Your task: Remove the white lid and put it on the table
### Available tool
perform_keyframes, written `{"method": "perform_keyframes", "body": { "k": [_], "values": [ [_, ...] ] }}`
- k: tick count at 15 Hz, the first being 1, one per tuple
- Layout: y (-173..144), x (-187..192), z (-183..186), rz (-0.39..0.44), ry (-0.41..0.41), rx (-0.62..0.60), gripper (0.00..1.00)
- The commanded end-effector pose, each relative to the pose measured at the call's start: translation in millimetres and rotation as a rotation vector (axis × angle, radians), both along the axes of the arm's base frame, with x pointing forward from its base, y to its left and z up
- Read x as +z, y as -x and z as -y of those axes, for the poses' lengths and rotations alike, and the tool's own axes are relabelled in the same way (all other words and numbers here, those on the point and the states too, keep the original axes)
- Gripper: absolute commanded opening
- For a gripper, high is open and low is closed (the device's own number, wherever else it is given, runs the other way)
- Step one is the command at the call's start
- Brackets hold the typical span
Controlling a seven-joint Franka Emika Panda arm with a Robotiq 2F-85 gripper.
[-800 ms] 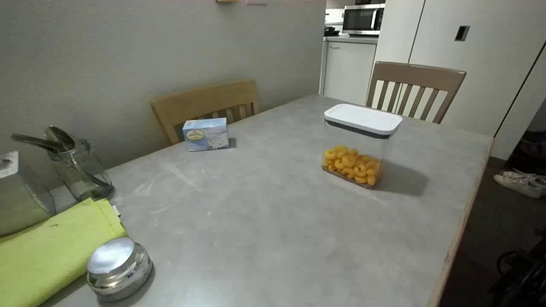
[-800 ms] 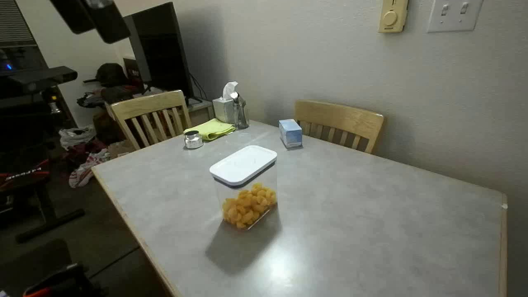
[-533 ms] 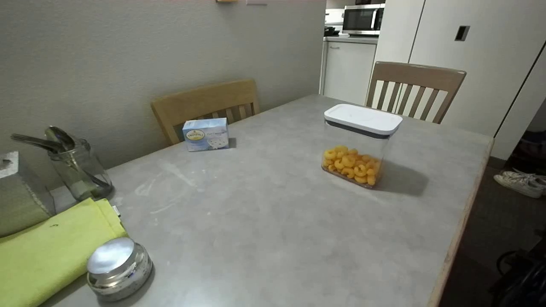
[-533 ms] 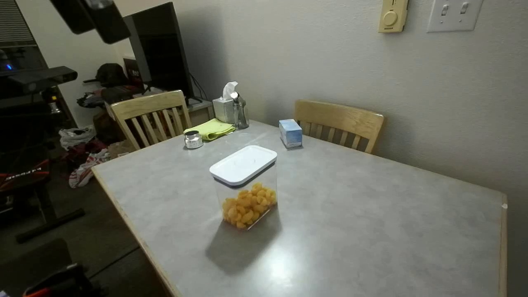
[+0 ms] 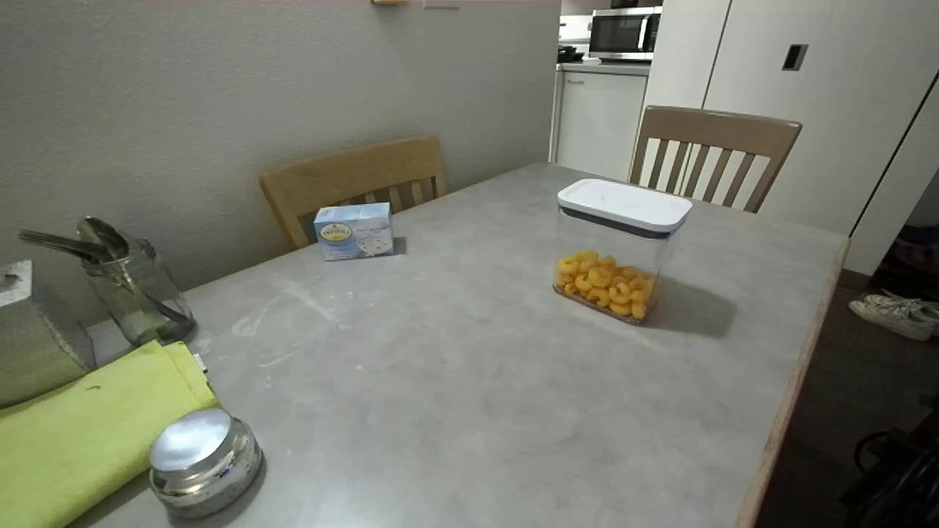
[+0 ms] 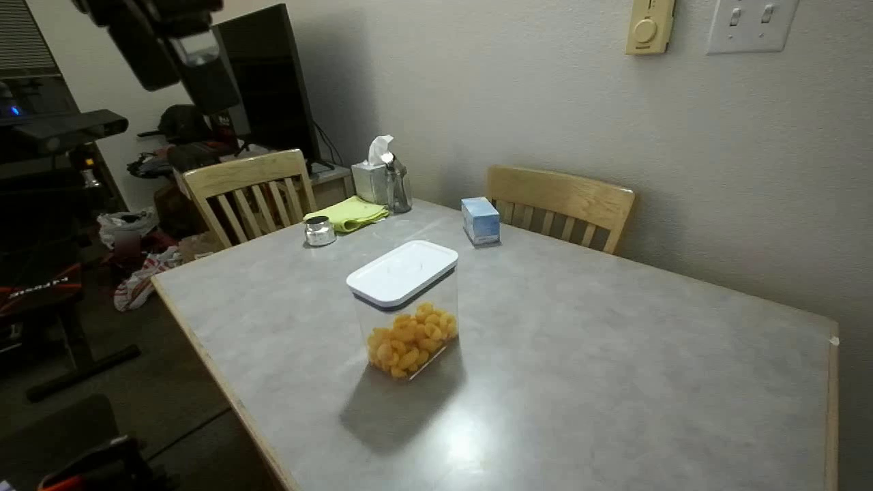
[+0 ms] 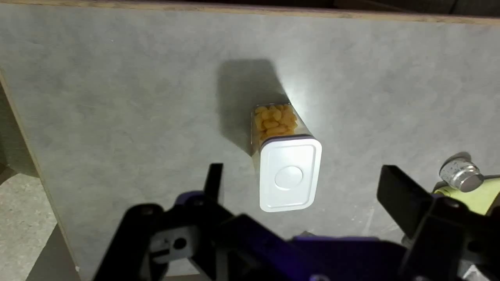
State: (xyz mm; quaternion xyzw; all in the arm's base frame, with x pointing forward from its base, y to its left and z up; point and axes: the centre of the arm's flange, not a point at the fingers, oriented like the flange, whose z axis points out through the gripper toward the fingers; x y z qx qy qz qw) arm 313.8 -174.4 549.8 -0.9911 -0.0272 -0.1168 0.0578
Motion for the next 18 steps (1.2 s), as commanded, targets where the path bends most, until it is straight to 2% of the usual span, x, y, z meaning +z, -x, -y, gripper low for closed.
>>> {"method": "perform_keyframes", "body": {
  "k": [1,9,18],
  "values": [
    [-32.3,-11.1,2.6,-0.031,-0.017,0.076,1.0],
    [-120.6,-59.7,-40.1,-0.162,-0.005,0.294,1.0],
    [-201.2,-103.2,-54.1,-0.269,0.064,0.366,1.0]
  ]
}}
